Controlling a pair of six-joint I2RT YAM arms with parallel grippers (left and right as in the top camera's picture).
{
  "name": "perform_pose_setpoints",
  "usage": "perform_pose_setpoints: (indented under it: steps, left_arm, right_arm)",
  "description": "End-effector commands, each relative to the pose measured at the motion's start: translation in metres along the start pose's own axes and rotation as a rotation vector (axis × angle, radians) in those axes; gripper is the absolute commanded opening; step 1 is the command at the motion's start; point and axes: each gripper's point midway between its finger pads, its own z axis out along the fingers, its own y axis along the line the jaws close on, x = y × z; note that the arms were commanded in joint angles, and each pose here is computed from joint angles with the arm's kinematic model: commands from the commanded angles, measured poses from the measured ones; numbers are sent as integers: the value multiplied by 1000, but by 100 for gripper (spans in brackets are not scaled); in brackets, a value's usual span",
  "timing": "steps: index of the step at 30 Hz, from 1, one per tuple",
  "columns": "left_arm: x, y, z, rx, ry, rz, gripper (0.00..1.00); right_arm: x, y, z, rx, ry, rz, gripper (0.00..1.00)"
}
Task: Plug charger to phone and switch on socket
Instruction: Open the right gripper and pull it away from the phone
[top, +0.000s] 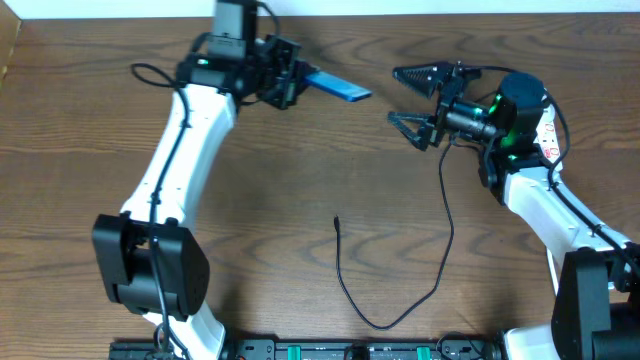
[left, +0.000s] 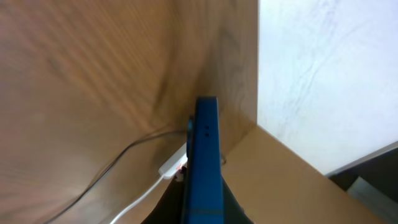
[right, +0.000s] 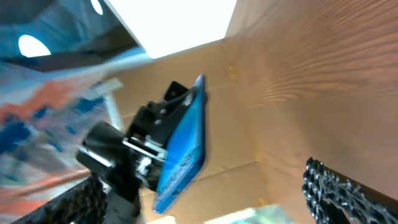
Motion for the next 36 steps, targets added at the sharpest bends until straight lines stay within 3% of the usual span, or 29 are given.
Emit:
perform_pose_setpoints:
  steps: [1,10,22,36]
  left_arm:
    - [12,-7,-30,62,154,99,7]
    - [-18,30,-73,48,207,204,8]
    - [-53,57,-124,97,192,190,7]
    - [-76,66,-144,118,138,147,7]
  right_arm:
    - [4,-4,-1,21,30,-228,99]
    - [3,-31,0,116,18,-322,99]
    - [11,-42,14,226,22,-346,96]
    - [17,-31,0,789,-155,-510,94]
